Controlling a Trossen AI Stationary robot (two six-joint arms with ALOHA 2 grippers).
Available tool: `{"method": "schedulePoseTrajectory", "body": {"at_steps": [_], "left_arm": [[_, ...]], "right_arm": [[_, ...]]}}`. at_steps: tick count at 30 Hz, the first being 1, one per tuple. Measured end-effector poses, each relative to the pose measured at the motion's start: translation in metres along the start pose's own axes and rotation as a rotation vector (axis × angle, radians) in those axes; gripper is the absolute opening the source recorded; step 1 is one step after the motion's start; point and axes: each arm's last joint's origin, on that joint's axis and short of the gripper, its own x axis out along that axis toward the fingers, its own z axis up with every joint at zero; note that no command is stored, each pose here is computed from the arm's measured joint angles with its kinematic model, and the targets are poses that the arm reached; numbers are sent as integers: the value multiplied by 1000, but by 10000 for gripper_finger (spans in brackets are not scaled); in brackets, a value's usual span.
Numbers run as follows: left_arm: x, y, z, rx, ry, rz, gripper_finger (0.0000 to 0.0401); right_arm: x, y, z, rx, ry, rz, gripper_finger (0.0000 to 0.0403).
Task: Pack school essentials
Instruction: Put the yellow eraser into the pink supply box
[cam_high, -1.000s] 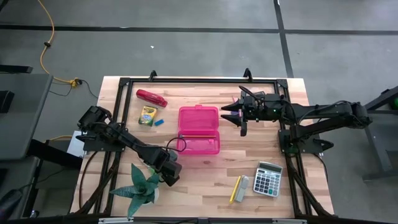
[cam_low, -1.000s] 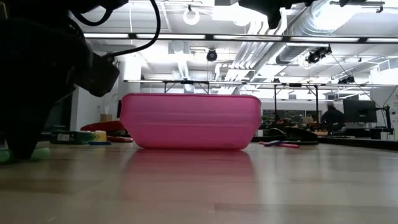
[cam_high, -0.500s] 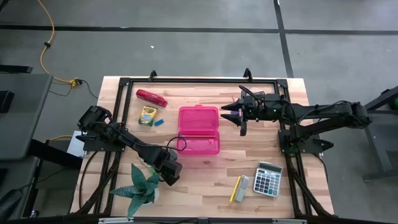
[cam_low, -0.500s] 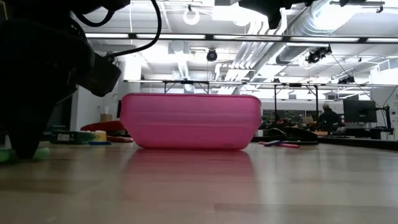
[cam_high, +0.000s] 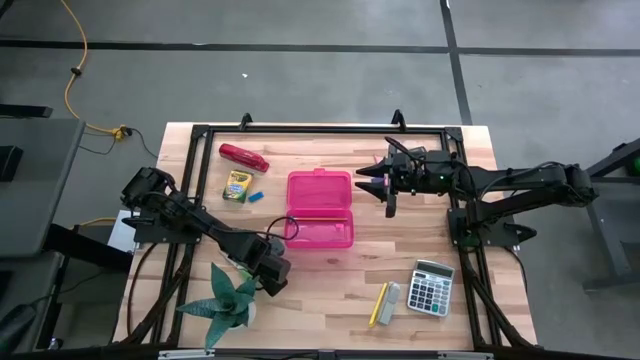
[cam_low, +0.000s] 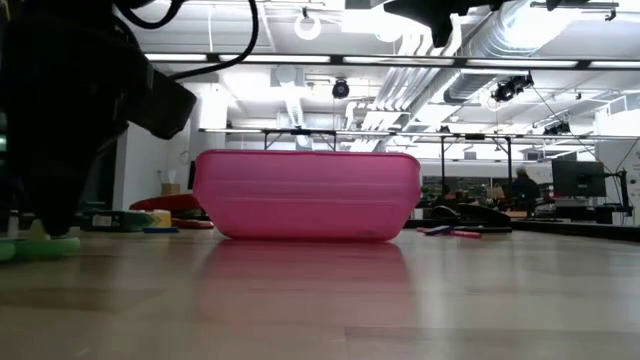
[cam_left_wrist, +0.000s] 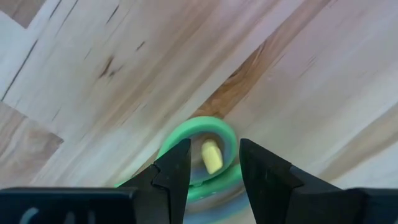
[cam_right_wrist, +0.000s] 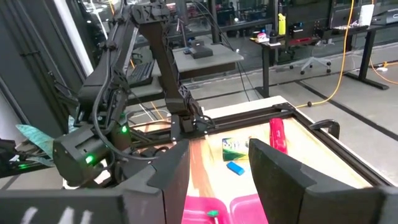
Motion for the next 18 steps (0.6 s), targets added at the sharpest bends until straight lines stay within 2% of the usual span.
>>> {"method": "schedulePoseTrajectory", "body": {"at_steps": [8,18], "left_arm": [[0,4,-3,64,49,32,127],[0,5,3,111,47,17,126]], "right_arm": [[0,0,0,2,1,0,158],[0,0,0,2,1,1,158]]}}
